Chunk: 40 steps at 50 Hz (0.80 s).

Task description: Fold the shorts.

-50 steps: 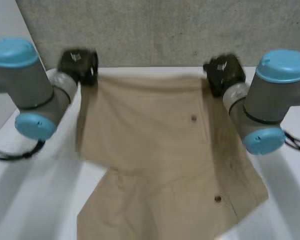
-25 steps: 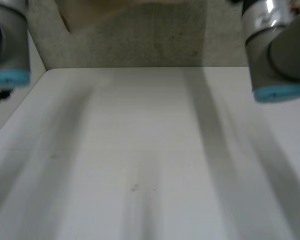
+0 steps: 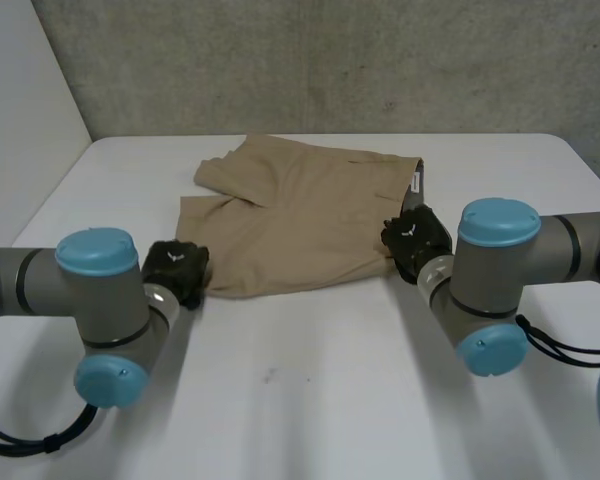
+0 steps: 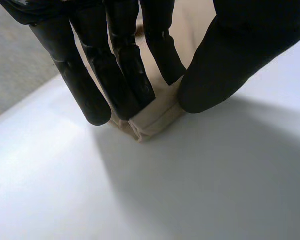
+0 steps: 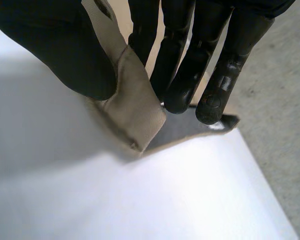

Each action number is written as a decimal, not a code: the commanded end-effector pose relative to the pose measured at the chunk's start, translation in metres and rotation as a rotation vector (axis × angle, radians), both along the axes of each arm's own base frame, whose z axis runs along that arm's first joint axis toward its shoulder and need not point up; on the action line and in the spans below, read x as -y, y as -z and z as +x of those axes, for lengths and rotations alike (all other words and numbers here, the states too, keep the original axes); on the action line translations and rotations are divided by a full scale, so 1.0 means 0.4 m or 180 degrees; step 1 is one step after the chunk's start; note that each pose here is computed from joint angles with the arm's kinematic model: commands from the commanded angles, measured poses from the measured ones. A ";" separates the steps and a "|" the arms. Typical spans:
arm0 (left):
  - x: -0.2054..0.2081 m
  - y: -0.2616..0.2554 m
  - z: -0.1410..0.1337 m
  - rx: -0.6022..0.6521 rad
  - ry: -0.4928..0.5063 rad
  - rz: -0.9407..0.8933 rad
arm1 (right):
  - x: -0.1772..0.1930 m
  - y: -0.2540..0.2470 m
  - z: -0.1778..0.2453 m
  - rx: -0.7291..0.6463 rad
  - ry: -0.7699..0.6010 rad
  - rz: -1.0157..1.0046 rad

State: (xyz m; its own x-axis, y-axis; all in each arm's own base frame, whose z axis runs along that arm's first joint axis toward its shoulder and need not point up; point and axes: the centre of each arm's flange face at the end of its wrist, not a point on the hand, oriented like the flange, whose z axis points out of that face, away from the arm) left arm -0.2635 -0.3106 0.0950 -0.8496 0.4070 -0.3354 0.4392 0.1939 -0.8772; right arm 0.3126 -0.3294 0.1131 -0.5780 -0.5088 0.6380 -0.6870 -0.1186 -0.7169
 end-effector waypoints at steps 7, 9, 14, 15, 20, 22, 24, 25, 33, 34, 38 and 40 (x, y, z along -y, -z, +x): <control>-0.138 -0.212 0.048 0.0161 0.0101 -0.0157 | -0.125 -0.124 -0.073 -0.0172 0.0038 0.0423; -0.181 -0.243 0.065 0.0267 0.0138 -0.0060 | -0.157 -0.136 -0.089 -0.0261 0.0015 0.0558; -0.307 -0.262 0.104 0.0815 0.0461 0.0556 | -0.247 -0.155 -0.131 -0.0582 -0.0063 0.1017; -0.333 -0.263 0.109 0.0908 0.0560 0.0703 | -0.264 -0.158 -0.141 -0.0675 -0.0088 0.1095; -0.458 -0.270 0.115 0.1158 0.1199 0.1313 | -0.337 -0.193 -0.215 -0.1060 -0.0153 0.1411; -0.455 -0.274 0.109 0.1077 0.1288 0.1268 | -0.345 -0.199 -0.222 -0.1053 -0.0208 0.1405; -0.437 -0.275 0.107 0.1057 0.1265 0.1164 | -0.349 -0.198 -0.223 -0.1049 -0.0279 0.1427; -0.413 -0.277 0.104 0.1018 0.1216 0.1022 | -0.348 -0.200 -0.222 -0.1039 -0.0291 0.1425; -0.197 -0.254 0.029 0.0901 0.0922 0.0183 | -0.259 -0.192 -0.182 -0.0696 -0.0246 0.1278; -0.172 -0.256 0.021 0.0893 0.0868 0.0094 | -0.241 -0.191 -0.175 -0.0623 -0.0205 0.1243; -0.064 -0.272 -0.040 0.0775 0.0696 -0.0388 | -0.146 -0.205 -0.144 -0.0238 0.0030 0.0939; -0.029 -0.280 -0.076 0.0668 0.0687 -0.0628 | -0.088 -0.205 -0.124 -0.0052 0.0134 0.0692</control>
State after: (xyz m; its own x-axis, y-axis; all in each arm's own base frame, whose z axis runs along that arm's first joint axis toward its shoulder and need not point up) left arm -0.2567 -0.2407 0.2002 -0.5833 0.6218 -0.5226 0.6974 0.0535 -0.7147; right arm 0.2414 -0.2331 0.1931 -0.4306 -0.7557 0.4934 -0.8128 0.0872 -0.5759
